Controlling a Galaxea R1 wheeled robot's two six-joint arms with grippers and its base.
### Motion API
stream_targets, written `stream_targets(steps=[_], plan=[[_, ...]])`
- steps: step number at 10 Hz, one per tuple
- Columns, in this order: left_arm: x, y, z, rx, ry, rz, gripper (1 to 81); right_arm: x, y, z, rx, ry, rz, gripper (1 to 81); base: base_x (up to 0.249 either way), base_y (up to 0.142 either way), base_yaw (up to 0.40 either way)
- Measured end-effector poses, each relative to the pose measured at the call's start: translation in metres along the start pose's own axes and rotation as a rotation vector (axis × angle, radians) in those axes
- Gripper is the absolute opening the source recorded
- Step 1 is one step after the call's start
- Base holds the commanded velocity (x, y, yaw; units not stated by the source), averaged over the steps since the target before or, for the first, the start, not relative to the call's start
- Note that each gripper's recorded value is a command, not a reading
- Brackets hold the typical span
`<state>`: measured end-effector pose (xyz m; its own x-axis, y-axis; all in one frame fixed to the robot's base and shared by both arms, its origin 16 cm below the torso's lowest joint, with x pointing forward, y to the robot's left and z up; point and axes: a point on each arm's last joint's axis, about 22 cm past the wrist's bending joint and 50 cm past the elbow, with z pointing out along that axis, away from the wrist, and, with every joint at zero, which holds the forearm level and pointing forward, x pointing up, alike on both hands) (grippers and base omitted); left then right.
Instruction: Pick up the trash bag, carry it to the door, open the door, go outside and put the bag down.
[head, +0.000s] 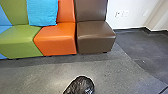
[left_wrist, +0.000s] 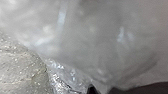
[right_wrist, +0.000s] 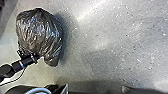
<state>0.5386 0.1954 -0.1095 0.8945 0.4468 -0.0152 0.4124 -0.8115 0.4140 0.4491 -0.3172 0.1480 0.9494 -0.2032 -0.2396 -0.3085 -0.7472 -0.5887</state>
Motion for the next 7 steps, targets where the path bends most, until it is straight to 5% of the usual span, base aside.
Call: stream_targets(steps=[7], plan=[[-0.023, 0.028, -0.063, -0.062, -0.121, -0.013, 1.0, -0.028, -0.016, -0.013, -0.025, -0.087, 0.093, 81.1, 0.000, 0.000, 0.000]])
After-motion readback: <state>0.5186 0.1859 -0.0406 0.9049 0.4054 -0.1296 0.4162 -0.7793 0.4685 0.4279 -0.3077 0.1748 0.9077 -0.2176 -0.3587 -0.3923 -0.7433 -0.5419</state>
